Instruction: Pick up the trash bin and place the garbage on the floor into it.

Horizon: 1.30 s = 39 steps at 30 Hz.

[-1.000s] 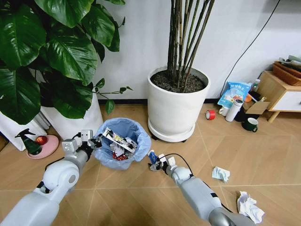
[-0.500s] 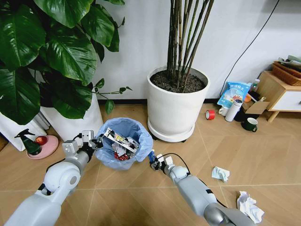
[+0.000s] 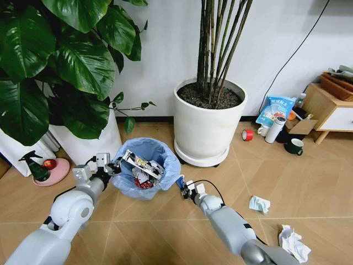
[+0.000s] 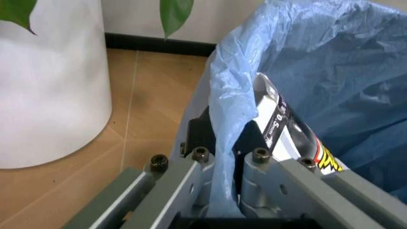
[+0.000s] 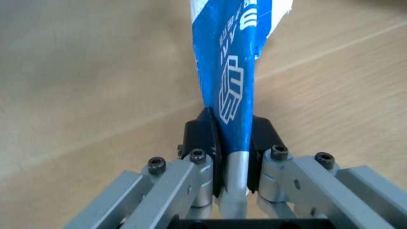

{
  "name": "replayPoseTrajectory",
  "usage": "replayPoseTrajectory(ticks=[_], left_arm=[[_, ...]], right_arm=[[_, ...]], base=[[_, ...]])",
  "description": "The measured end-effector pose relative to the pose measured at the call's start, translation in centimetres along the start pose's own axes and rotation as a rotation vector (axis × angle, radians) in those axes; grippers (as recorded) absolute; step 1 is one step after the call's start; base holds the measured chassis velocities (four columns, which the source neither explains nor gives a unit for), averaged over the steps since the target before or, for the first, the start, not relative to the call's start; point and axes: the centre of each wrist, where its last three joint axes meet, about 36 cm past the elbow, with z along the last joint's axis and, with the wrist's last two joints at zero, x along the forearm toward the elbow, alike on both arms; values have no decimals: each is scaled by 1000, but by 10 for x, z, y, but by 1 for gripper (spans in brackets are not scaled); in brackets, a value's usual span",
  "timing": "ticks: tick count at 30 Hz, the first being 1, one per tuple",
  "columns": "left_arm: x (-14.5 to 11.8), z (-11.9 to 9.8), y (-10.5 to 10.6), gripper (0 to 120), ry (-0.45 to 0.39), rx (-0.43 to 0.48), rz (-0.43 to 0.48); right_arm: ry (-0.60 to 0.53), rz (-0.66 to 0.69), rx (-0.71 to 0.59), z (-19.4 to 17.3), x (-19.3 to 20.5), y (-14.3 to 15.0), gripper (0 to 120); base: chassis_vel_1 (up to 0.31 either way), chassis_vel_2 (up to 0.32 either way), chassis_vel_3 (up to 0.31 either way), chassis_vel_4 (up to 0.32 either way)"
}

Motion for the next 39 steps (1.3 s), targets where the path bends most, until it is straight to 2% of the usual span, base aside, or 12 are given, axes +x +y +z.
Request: replayPoseTrajectory(ticks=[11,16,17,19,23,24,26,29,33,35,39], left_arm=[[-6,11,0,0,20,10,-4],[-6,17,3,0,34,9,-13],[-6,17,3,0,34,9,-13],[-6,16,3,0,36,4,-20],[-8,16,2,0,38,2,-20],[-9,17,0,0,44,3,-20],[-10,19,-3,0,52,3,-17],[-11,21,-6,0,61,0,-13],[-14,20,-8,0,66,-2,-10],[-16,18,-9,0,71,0,-10],[-17,15,-10,0,73,0,-9]], right_arm=[[-157,4,-49,-40,50,-8,7],[-344,-31,-13,-96,89,2,7],[-344,-31,-13,-96,89,2,7],[-427,-55,5,-133,109,8,7],[-473,-71,22,-154,120,13,7],[-531,-99,50,-179,138,21,7],[-572,-130,73,-198,155,28,7],[-604,-182,107,-218,177,37,7],[-593,-257,155,-227,197,48,7],[-556,-326,183,-222,204,61,7],[-496,-379,219,-209,203,72,7]], base=[[0,0,0,0],[0,0,0,0],[0,0,0,0],[0,0,0,0],[0,0,0,0],[0,0,0,0],[0,0,0,0],[0,0,0,0],[0,0,0,0],[0,0,0,0],[0,0,0,0]])
